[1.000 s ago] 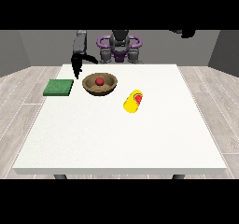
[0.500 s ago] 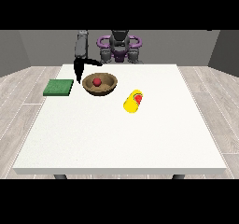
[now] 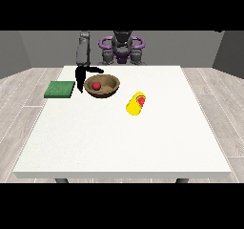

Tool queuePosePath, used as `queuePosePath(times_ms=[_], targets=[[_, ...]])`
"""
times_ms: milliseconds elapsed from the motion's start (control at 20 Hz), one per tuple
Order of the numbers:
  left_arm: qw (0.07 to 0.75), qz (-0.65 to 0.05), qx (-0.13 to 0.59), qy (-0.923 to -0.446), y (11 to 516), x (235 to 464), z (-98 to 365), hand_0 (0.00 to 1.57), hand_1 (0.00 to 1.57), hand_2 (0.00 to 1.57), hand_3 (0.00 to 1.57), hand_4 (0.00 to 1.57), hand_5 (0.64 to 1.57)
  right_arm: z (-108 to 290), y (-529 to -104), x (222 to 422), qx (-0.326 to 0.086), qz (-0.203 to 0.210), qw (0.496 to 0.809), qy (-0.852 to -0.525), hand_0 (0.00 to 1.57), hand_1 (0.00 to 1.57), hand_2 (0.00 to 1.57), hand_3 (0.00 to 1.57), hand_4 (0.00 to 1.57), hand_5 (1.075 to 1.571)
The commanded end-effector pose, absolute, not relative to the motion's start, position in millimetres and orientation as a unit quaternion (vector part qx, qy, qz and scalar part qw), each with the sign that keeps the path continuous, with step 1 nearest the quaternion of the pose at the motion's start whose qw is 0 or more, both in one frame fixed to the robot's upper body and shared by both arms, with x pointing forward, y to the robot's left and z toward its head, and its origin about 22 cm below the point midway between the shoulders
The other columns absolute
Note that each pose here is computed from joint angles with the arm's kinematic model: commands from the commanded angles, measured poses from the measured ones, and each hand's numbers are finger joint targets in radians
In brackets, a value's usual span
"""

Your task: Pick the cup and pour the ball into the bowl, then pick the bowl and place it on the pad

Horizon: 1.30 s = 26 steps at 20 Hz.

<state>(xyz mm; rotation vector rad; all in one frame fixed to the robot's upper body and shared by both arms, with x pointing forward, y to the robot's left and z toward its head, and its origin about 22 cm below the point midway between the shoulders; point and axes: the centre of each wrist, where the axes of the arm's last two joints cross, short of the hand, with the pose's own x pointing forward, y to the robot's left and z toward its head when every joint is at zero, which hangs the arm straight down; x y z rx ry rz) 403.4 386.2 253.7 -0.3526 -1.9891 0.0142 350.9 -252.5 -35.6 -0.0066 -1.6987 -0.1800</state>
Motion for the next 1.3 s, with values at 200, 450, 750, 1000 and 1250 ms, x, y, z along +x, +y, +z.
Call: queuePosePath(times_ms=[200, 450, 750, 1000, 1250], targets=[[0.509, 0.001, -0.160, -0.846, 371, 399, 278, 0.00, 0.00, 0.00, 0.00, 0.12, 1.568, -49, -274, 354, 0.003, -0.104, 0.645, -0.757, 0.00, 0.00, 0.00, 0.00, 0.00, 1.569], [0.490, -0.016, -0.166, -0.856, 377, 387, 312, 0.00, 0.00, 0.00, 0.00, 0.00, 1.568, -55, -258, 359, 0.001, -0.111, 0.644, -0.757, 0.00, 0.00, 0.00, 0.00, 0.00, 1.568], [0.471, -0.015, -0.179, -0.864, 382, 380, 321, 0.00, 0.00, 0.00, 0.00, 0.00, 1.570, -95, -258, 328, 0.057, -0.208, 0.695, -0.685, 0.70, 0.70, 0.00, 0.00, 0.69, 1.482], [0.470, -0.022, -0.204, -0.858, 367, 383, 339, 0.00, 0.00, 0.00, 0.00, 0.00, 1.571, -80, -296, 333, -0.047, -0.135, 0.717, -0.682, 1.57, 1.57, 1.57, 1.16, 0.98, 1.570], [0.489, -0.008, -0.193, -0.850, 380, 386, 313, 0.00, 0.00, 0.00, 0.00, 0.00, 1.571, -56, -323, 343, -0.101, -0.124, 0.721, -0.674, 1.57, 1.57, 1.57, 1.56, 1.05, 1.569]])
